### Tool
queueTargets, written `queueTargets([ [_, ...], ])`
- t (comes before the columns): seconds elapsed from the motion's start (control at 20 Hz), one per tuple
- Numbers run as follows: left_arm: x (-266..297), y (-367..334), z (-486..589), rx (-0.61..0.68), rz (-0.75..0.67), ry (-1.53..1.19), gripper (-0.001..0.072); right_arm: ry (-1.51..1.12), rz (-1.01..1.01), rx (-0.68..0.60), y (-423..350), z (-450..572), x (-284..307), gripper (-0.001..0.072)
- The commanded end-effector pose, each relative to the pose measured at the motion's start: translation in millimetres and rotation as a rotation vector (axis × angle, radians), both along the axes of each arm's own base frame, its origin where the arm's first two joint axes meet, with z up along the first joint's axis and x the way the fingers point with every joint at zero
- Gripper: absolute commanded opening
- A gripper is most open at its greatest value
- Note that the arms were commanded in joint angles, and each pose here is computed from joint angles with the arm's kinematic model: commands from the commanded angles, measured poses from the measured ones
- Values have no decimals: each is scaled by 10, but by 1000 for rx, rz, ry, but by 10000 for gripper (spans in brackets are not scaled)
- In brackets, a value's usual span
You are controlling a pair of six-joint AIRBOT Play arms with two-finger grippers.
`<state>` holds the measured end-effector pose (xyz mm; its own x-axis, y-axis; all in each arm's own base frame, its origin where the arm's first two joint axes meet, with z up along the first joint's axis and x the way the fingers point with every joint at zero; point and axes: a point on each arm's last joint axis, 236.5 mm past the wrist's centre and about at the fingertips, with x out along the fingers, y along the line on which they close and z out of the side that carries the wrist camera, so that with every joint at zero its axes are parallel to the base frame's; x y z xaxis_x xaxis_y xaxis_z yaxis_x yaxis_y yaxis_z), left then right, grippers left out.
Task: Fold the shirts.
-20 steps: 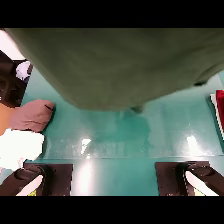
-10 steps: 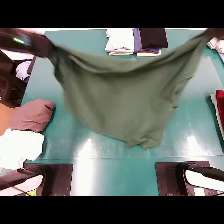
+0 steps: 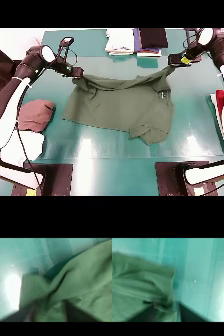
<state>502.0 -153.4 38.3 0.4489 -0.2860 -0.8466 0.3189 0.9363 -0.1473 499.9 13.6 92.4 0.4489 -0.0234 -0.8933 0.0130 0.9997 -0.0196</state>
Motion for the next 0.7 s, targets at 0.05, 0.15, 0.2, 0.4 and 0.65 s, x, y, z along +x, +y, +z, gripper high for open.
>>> queueTargets([
  [0.05,-229,248,6,49,4,134,487,34,-12,2,-45,93,-59,427],
  [0.15,-479,588,59,96,46,210,404,98,-24,-6,-134,158,-303,427],
  [0.2,-602,758,48,113,83,235,380,134,-25,-5,-165,149,-466,427],
  [0.4,-1238,1116,-263,108,181,329,379,271,-61,-4,-307,-207,-1266,427],
  [0.65,-1702,1106,-632,103,186,416,379,486,-143,143,-137,-1043,-2445,514],
])
